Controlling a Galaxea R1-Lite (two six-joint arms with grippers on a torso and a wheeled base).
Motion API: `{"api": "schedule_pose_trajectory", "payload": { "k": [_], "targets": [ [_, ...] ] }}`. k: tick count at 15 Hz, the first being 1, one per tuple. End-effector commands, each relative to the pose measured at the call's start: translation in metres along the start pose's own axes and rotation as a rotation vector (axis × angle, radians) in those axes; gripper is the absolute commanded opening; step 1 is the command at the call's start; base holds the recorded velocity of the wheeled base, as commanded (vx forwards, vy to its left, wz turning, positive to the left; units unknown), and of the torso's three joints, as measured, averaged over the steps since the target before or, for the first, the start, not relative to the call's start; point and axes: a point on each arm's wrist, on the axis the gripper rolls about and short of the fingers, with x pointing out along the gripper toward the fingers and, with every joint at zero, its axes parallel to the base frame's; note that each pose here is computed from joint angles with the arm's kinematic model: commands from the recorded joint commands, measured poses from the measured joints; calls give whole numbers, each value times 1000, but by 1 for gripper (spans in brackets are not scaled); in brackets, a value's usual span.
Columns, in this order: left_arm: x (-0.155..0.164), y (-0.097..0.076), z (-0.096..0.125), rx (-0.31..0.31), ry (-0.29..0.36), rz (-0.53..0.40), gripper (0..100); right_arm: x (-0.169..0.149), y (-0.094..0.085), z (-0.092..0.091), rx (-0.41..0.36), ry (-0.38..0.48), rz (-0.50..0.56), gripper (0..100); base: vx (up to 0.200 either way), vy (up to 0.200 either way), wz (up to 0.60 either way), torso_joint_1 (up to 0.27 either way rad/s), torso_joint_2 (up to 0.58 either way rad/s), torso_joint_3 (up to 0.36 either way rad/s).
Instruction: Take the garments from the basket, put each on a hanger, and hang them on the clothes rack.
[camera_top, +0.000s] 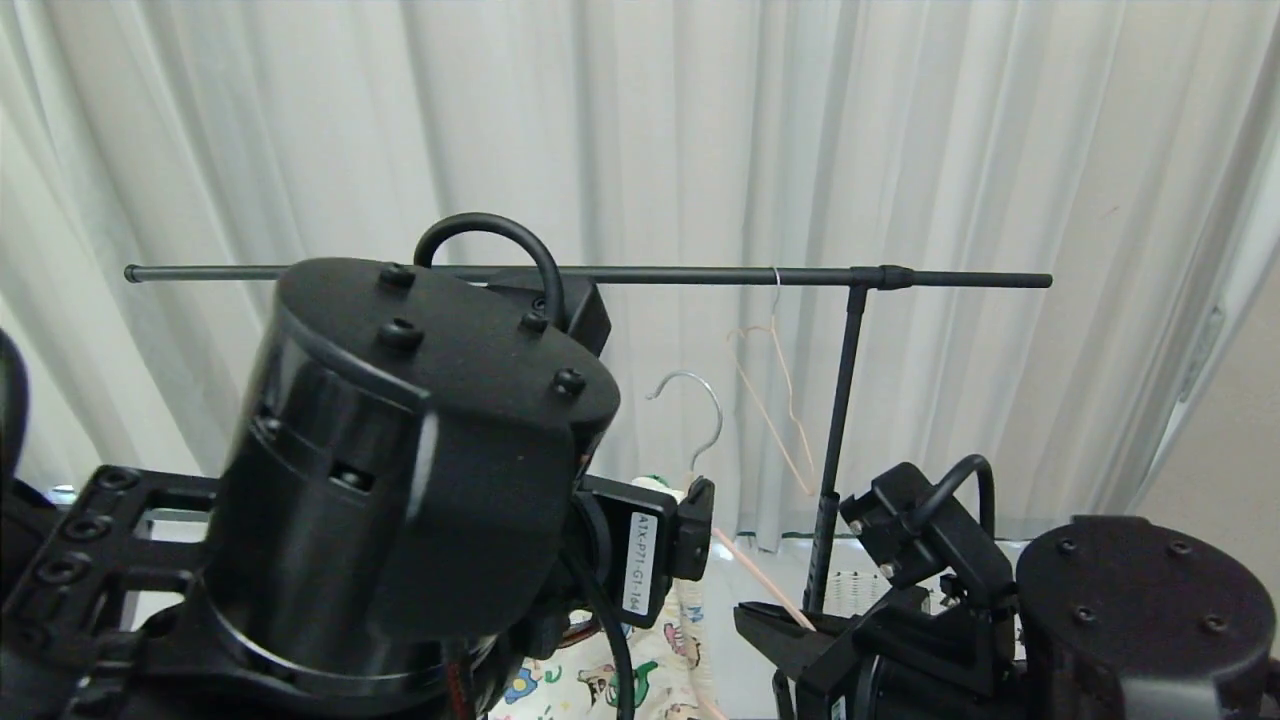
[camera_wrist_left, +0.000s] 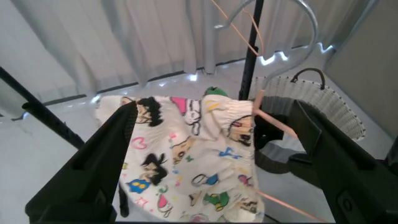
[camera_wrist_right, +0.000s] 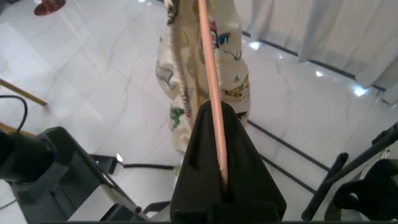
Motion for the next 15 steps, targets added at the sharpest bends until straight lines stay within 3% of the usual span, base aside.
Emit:
{"api": "schedule_pose_trajectory", "payload": {
  "k": [1, 3, 10, 14, 15],
  "targets": [
    [-7, 8, -2, -6, -6, 3, 100, -3, -5, -5, -4, 1, -9, 0, 0, 0, 0, 0, 0, 0],
    [-16, 20, -18, 24, 15, 8, 100, -5, -12, -4, -47, -63, -10, 0, 0, 0, 0, 0, 0, 0],
    [-34, 49, -43, 29, 33, 32, 100, -24, -41, -22, -256, -241, -35, 0, 0, 0, 0, 0, 0, 0],
    [-46, 60, -52, 31, 24, 18, 100, -39, -47, -35, -307, -259, 45, 0, 0, 0, 0, 0, 0, 0],
    [-53, 63, -52, 45, 20, -37, 100, -44, -48, -39, -336, -248, 90, 0, 0, 0, 0, 0, 0, 0]
  ]
}}
